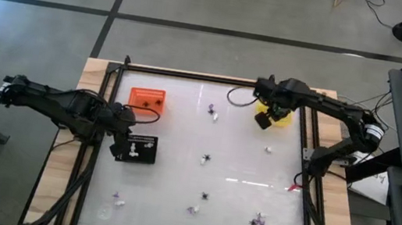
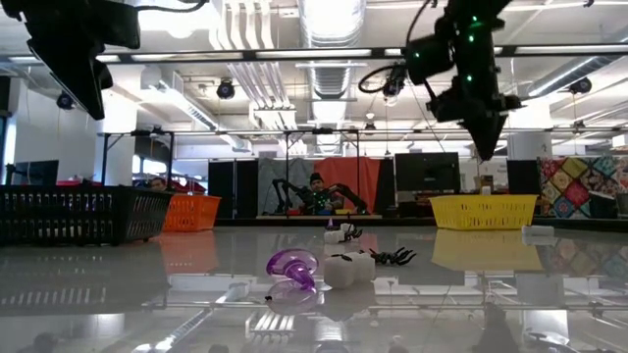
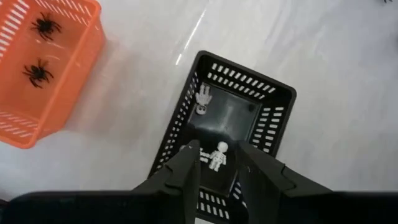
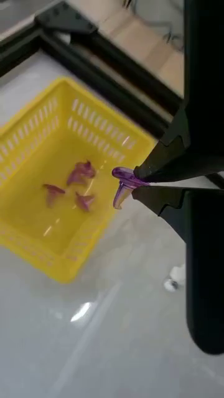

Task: Sort Halloween decoration
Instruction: Put the purple witch hat toy into the yellow bin, then put the white skeleton toy into the black bin

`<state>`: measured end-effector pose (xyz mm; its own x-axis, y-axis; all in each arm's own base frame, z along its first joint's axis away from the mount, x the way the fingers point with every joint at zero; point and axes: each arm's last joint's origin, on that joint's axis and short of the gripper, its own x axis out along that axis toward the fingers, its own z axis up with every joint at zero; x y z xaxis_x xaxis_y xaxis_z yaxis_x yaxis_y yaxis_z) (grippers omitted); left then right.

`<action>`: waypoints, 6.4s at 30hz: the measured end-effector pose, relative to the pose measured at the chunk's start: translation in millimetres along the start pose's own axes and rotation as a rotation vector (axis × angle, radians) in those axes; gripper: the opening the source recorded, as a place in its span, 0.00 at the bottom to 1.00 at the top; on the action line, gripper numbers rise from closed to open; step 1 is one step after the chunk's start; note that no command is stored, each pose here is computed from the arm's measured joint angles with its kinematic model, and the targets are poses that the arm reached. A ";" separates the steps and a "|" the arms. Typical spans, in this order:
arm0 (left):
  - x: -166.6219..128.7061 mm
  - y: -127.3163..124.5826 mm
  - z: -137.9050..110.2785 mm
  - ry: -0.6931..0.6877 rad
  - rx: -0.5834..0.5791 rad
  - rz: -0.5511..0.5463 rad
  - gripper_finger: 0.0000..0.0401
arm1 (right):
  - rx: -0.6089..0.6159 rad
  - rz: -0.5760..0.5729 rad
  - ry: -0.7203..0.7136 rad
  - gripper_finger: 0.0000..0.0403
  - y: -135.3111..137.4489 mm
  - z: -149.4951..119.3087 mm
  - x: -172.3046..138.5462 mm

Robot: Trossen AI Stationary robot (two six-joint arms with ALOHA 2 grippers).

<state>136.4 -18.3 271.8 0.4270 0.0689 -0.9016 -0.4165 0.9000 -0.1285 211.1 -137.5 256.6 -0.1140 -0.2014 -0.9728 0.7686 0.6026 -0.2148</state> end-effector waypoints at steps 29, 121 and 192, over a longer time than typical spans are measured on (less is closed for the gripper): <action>14.4 -10.0 14.3 -0.019 -0.185 -0.015 0.21 | -0.056 0.051 -0.023 0.10 -46.7 15.2 44.1; 236.5 -94.3 172.1 0.132 -0.432 -0.121 0.29 | 0.040 0.092 -0.100 0.29 -5.2 1.0 -45.9; 97.6 -61.2 56.5 0.631 -0.113 0.036 0.04 | -0.202 0.105 -0.211 0.29 -1.6 10.8 -46.9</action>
<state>249.0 -42.3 214.9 -0.1288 -0.1988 -0.9715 -0.5185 0.8486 -0.1050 222.0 -137.4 303.5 0.1094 -0.2730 -0.9558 0.6264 0.7655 -0.1470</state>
